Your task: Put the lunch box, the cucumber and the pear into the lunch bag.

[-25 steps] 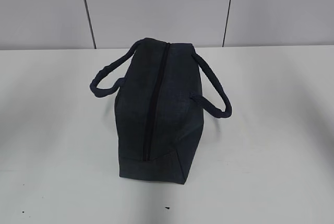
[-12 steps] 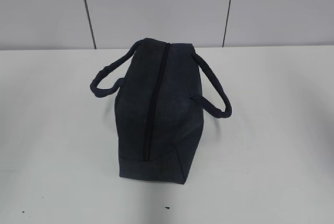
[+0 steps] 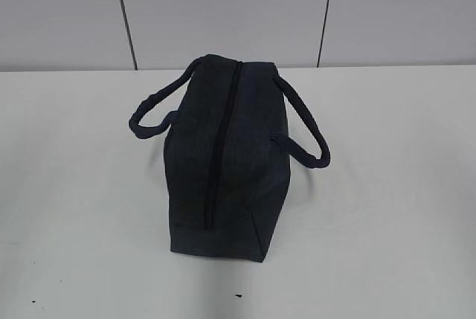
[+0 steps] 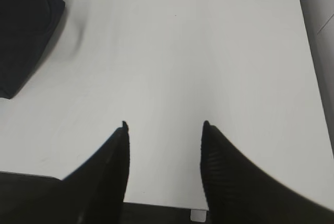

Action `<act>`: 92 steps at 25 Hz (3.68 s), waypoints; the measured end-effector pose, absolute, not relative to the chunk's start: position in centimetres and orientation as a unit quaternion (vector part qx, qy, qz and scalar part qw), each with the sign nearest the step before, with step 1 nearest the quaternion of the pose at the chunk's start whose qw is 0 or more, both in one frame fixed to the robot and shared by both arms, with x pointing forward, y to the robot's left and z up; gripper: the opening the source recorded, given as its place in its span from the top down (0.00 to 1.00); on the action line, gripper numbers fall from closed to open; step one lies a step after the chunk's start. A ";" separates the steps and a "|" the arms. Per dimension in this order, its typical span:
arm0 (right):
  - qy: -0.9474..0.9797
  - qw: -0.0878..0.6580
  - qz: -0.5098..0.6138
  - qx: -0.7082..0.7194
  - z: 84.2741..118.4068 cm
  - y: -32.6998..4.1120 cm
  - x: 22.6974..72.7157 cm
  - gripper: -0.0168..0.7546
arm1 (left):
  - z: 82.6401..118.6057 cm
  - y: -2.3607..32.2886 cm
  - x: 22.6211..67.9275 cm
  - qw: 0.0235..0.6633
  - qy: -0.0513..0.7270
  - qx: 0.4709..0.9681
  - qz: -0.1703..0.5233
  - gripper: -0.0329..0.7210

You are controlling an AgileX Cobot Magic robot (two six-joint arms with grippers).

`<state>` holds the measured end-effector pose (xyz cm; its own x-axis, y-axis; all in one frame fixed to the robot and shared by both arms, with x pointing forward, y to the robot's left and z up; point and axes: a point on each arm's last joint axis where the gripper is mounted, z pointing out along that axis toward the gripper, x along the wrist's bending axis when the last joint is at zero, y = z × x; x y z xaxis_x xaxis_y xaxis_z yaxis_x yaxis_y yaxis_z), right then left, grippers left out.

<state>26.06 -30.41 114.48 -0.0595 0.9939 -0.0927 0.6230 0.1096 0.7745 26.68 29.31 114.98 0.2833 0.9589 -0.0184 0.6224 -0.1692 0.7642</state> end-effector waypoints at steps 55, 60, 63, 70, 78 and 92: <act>0.666 0.355 0.335 0.563 104.5 -30.3 22.7 0.51 | 105.5 29.8 22.5 0.409 0.511 0.685 0.320 0.61; 0.666 0.356 0.335 0.563 104.5 -30.3 22.7 0.51 | 105.5 29.6 22.6 0.383 0.564 0.642 0.352 0.62; 0.666 0.356 0.335 0.563 104.5 -30.3 22.7 0.51 | 105.5 29.5 22.6 0.374 0.578 0.629 0.360 0.63; 0.657 0.361 0.330 0.573 104.5 -30.2 22.7 0.51 | 105.5 29.5 22.6 0.373 0.581 0.627 0.362 0.63; 0.656 0.361 0.330 0.574 104.5 -30.2 22.7 0.51 | 105.5 29.5 22.6 0.373 0.581 0.627 0.362 0.63; 0.656 0.361 0.330 0.574 104.5 -30.2 22.7 0.51 | 105.5 29.5 22.6 0.373 0.581 0.627 0.362 0.63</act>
